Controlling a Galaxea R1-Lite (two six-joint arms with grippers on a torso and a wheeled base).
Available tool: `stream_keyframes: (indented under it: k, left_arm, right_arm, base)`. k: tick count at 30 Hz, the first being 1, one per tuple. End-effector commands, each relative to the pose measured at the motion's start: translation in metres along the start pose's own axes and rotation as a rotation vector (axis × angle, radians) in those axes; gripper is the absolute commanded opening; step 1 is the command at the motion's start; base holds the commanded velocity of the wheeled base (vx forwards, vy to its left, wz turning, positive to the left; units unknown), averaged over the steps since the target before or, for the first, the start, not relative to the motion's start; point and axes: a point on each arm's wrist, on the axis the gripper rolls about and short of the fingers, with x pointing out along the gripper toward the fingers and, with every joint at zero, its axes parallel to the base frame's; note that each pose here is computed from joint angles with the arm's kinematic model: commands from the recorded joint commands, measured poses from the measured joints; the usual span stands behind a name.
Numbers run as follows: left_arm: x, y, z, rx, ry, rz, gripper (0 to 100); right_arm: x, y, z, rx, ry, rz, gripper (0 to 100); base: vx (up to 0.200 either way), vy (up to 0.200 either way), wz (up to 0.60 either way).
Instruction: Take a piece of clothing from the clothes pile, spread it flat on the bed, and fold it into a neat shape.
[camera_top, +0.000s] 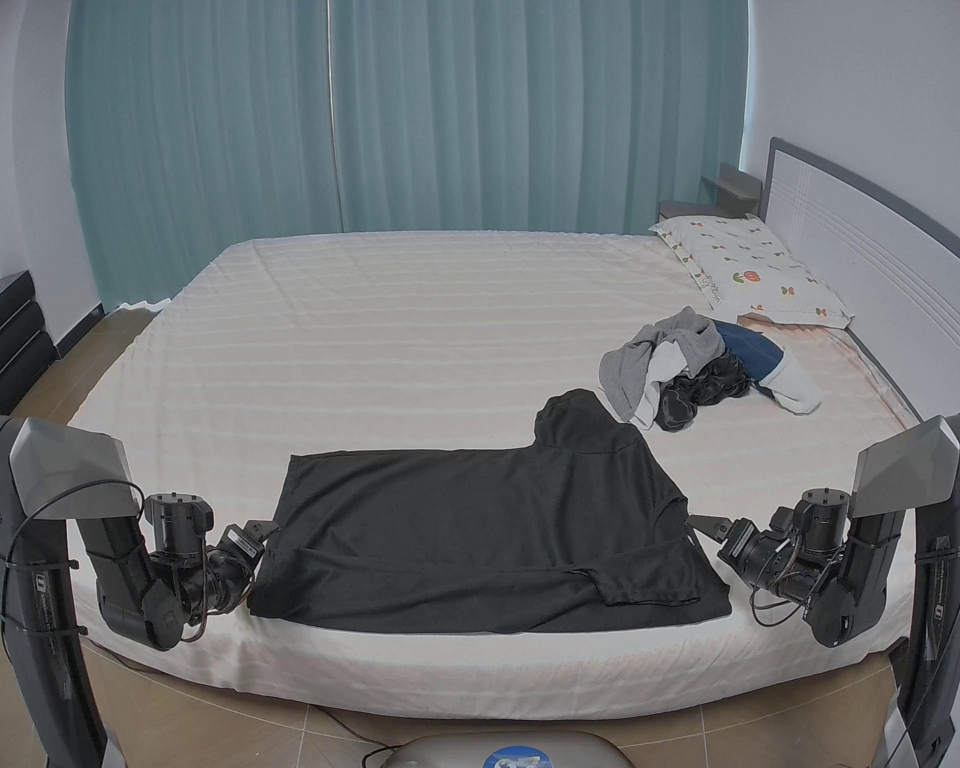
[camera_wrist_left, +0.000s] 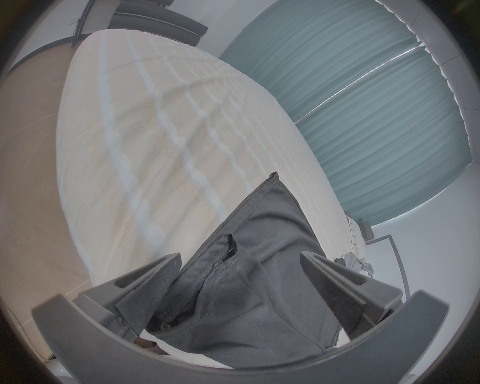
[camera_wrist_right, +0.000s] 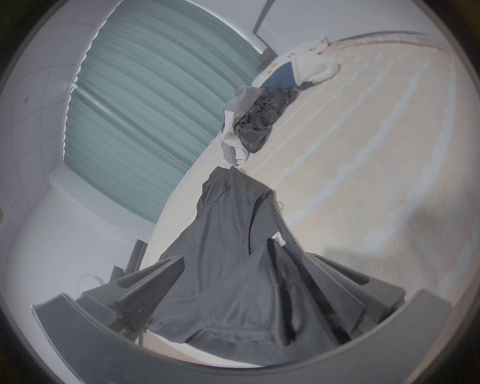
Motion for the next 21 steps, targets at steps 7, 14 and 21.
stream_keyframes:
  k: [7, 14, 21]
  left_arm:
    - [-0.032, -0.001, 0.014, -0.135, 0.081, -0.117, 100]
    - [-0.031, 0.001, 0.011, -0.114, 0.096, -0.112, 100]
    - [-0.031, 0.001, 0.011, -0.091, 0.093, -0.115, 100]
  right_arm:
    - [-0.012, 0.014, 0.000, 0.047, 0.000, 0.029, 100]
    - [-0.009, 0.009, -0.008, 0.050, 0.029, 0.010, 100]
    - [-0.009, 0.007, -0.007, 0.052, 0.032, 0.010, 100]
  base:
    - [0.086, -0.086, 0.00]
    - [0.171, -0.086, 0.00]
    - [0.000, 0.000, 0.00]
